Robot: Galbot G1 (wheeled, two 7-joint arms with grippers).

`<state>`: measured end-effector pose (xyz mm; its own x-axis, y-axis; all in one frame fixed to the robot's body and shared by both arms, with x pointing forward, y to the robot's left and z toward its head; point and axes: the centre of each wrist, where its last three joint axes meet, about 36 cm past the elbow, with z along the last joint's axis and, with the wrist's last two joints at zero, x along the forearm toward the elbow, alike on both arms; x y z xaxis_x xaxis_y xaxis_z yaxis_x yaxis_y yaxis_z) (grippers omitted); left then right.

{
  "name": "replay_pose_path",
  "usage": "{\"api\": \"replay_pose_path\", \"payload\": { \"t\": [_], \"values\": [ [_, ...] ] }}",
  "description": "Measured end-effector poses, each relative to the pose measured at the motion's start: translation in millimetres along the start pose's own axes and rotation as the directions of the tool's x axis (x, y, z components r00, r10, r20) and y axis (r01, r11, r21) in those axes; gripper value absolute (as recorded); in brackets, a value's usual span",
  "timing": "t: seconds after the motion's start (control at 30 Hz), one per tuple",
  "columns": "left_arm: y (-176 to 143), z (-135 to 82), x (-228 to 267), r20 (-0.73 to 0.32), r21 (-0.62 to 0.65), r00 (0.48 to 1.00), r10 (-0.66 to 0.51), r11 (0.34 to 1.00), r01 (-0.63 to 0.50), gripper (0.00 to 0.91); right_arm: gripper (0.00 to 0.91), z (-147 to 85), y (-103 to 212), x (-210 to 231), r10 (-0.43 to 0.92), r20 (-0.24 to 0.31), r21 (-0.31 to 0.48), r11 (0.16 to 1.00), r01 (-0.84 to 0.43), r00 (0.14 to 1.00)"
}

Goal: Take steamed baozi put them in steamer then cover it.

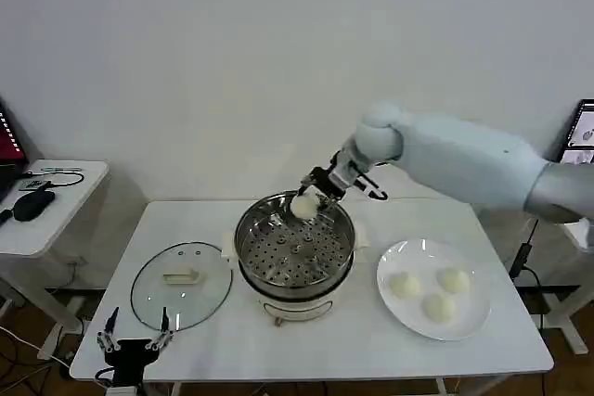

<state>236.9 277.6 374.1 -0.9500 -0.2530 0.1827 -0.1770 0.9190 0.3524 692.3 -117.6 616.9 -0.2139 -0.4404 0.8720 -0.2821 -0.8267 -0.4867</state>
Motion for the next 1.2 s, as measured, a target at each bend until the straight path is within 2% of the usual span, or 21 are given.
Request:
{"api": "replay_pose_path", "payload": {
  "t": [0.3,0.6,0.67,1.0,1.2],
  "values": [
    [2.1,0.6,-1.6,0.0,-0.002,1.0,-0.006,1.0,0.006,0.907,0.574,12.8,-3.4,-35.7,-0.033,-0.011,0.145,0.989,0.034,0.999],
    [2.4,1.8,-1.6,-0.004,-0.002,1.0,-0.009,1.0,0.009,0.907,0.574,16.9,-14.6,-58.3,-0.048,-0.015,0.227,0.973,0.051,0.999],
    [2.7,1.1,-1.4,-0.002,-0.002,1.0,-0.01,1.0,0.01,0.907,0.907,16.4,-18.8,-60.7,-0.052,-0.016,0.245,0.968,0.054,0.999],
    [2.2,-0.6,-0.2,0.001,-0.001,1.0,-0.009,1.0,0.009,0.907,0.907,16.6,-26.5,-61.4,-0.059,-0.02,0.276,0.959,0.062,0.998],
    [0.3,-2.2,-1.0,0.007,-0.001,1.0,-0.003,1.0,0.003,0.907,0.907,13.4,-33.7,-31.3,-0.026,-0.05,0.22,0.975,0.036,0.998]
  ]
}}
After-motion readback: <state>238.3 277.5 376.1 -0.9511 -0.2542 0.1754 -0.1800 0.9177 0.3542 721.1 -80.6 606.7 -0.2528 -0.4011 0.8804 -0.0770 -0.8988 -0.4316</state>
